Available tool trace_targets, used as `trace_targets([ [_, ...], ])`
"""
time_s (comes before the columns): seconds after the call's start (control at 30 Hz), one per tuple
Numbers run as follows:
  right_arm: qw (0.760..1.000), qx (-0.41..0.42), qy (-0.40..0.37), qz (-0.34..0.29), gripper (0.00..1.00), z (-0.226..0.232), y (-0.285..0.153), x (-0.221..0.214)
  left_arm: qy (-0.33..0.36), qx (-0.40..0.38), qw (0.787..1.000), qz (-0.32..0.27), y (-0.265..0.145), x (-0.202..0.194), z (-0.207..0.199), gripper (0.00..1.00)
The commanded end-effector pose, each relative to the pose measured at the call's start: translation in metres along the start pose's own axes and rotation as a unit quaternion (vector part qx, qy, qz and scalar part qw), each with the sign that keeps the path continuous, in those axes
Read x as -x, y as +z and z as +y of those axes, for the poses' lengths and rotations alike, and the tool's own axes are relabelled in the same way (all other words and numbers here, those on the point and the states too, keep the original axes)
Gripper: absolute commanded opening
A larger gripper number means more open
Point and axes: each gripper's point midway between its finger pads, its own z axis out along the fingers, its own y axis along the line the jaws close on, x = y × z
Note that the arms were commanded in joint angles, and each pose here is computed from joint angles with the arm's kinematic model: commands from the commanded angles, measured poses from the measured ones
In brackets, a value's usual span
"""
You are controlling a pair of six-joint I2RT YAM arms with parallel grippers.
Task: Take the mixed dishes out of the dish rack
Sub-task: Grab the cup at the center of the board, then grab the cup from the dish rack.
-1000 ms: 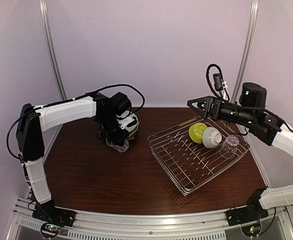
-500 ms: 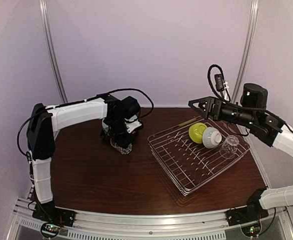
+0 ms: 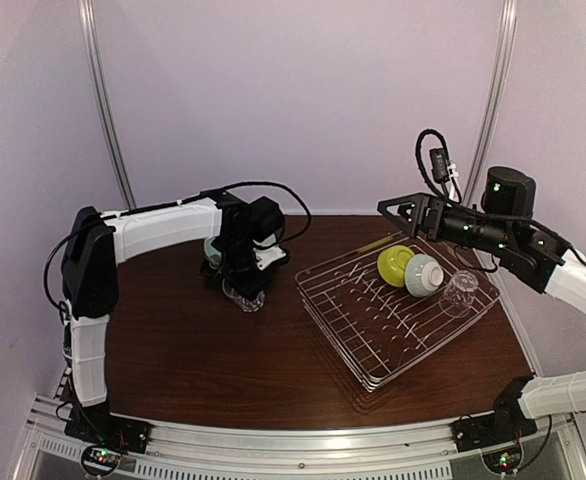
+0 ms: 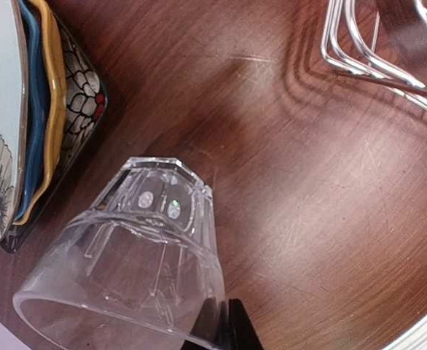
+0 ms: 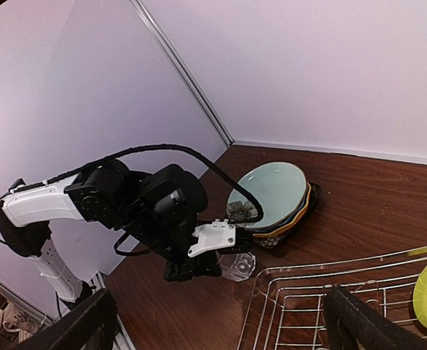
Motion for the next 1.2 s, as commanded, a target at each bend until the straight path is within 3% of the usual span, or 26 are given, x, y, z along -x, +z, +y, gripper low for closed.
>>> trace_targets([
  [0.0, 1.0, -0.001, 0.001, -0.001, 1.0, -0.002, -0.002, -0.001, 0.016, 0.002, 1.0, 0.003, 0.004, 0.005, -0.002, 0.07],
  [0.17, 1.0, -0.003, 0.001, -0.001, 1.0, -0.003, -0.002, -0.002, 0.016, 0.003, 1.0, 0.011, 0.009, 0.003, -0.002, 0.13],
  [0.37, 1.0, -0.002, 0.001, -0.001, 1.0, -0.003, -0.001, 0.0, 0.009, 0.016, 1.0, 0.003, 0.004, 0.007, 0.003, 0.4],
  [0.53, 1.0, -0.011, -0.003, 0.0, 1.0, -0.006, -0.005, 0.001, 0.002, 0.019, 1.0, -0.023, -0.01, 0.016, 0.004, 0.56],
  [0.77, 0.997, -0.073, -0.024, 0.011, 1.0, -0.027, -0.021, 0.0, -0.019, 0.02, 0.993, -0.113, -0.06, 0.041, 0.008, 0.96],
  [1.03, 0.971, -0.229, -0.034, 0.05, 1.0, -0.085, -0.06, -0.02, -0.07, 0.045, 0.973, -0.216, -0.118, 0.054, 0.029, 0.97],
  [1.17, 0.947, -0.313, -0.029, 0.071, 1.0, -0.114, -0.079, -0.034, -0.104, 0.076, 0.954, -0.269, -0.147, 0.055, 0.045, 0.97],
])
